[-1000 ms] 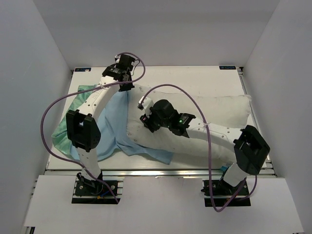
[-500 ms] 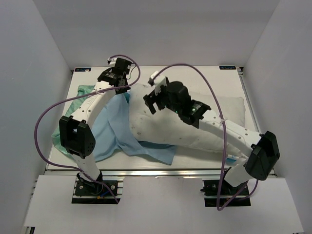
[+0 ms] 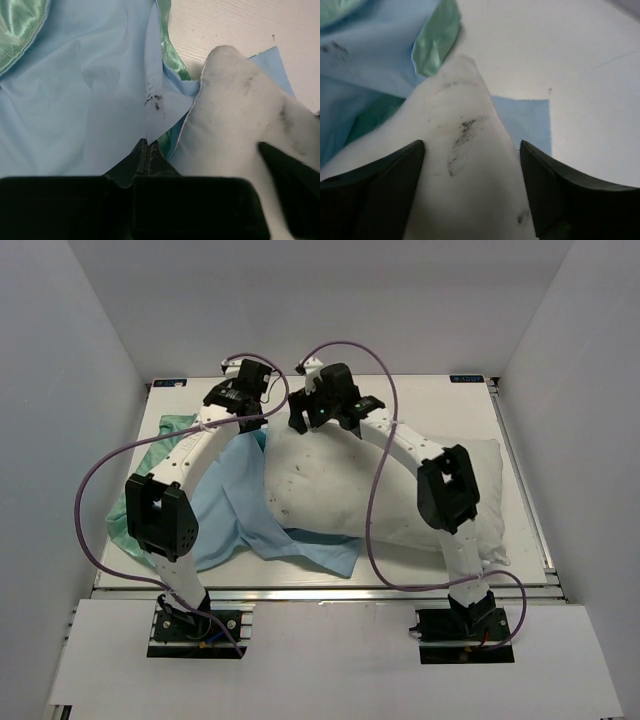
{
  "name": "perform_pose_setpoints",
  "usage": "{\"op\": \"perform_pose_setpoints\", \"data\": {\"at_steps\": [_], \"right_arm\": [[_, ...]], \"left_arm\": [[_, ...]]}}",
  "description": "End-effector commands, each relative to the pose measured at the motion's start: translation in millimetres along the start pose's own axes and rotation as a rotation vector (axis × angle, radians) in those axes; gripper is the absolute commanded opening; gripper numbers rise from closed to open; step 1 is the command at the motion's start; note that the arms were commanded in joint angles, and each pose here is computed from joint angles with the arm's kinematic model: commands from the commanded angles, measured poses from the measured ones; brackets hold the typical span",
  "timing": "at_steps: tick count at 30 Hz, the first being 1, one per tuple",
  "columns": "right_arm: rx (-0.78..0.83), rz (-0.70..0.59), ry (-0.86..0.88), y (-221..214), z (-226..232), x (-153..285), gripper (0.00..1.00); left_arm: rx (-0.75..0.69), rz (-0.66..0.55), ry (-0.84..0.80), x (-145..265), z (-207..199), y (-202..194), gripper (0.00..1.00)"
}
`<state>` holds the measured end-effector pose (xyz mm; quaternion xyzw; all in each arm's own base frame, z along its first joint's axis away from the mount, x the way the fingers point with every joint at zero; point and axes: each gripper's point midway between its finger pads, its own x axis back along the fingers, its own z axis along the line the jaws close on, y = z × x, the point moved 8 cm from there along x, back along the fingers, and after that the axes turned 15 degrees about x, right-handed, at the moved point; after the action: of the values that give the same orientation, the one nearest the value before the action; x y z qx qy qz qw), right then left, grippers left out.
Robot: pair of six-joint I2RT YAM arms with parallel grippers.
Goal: Put the pillow into the pillowcase
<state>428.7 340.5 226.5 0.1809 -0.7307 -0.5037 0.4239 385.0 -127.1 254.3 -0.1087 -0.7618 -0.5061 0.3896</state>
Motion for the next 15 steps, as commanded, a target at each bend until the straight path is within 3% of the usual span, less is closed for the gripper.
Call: {"op": "perform_pose_setpoints", "data": {"at_steps": [1,2,3,5,6,12,15], "right_arm": [[-0.062,0.067,0.174,-9.2,23.2,-4.4,0.74],[-0.062,0.071,0.21,-11.6,26.1,-3.8,0.66],[-0.054,0.062,0.277,-11.4,31.7,1.0,0.42],[-0.039,0.038,0.321,-6.9,36.0,9.1,0.05],[-0.023,-0.001,0.305,2.9,35.4,19.9,0.0],[0.063,-0.233,0.341,42.5,49.0,87.7,0.0],[0.087,-0.309,0.391,37.6,64.2,112.9,0.0]], "left_arm": [[0.033,-0.053,-0.011,9.2,-3.2,17.7,0.0],[0.034,-0.056,-0.012,8.8,-3.7,18.2,0.0],[0.035,-0.055,-0.011,7.5,-4.1,18.3,0.0],[0.044,-0.06,-0.015,6.3,-5.1,22.1,0.0],[0.042,-0.057,-0.017,3.8,-6.2,21.9,0.0],[0.04,-0.052,-0.037,3.7,-17.2,31.3,0.0],[0.045,-0.059,-0.057,5.7,-20.1,34.4,0.0]]}}
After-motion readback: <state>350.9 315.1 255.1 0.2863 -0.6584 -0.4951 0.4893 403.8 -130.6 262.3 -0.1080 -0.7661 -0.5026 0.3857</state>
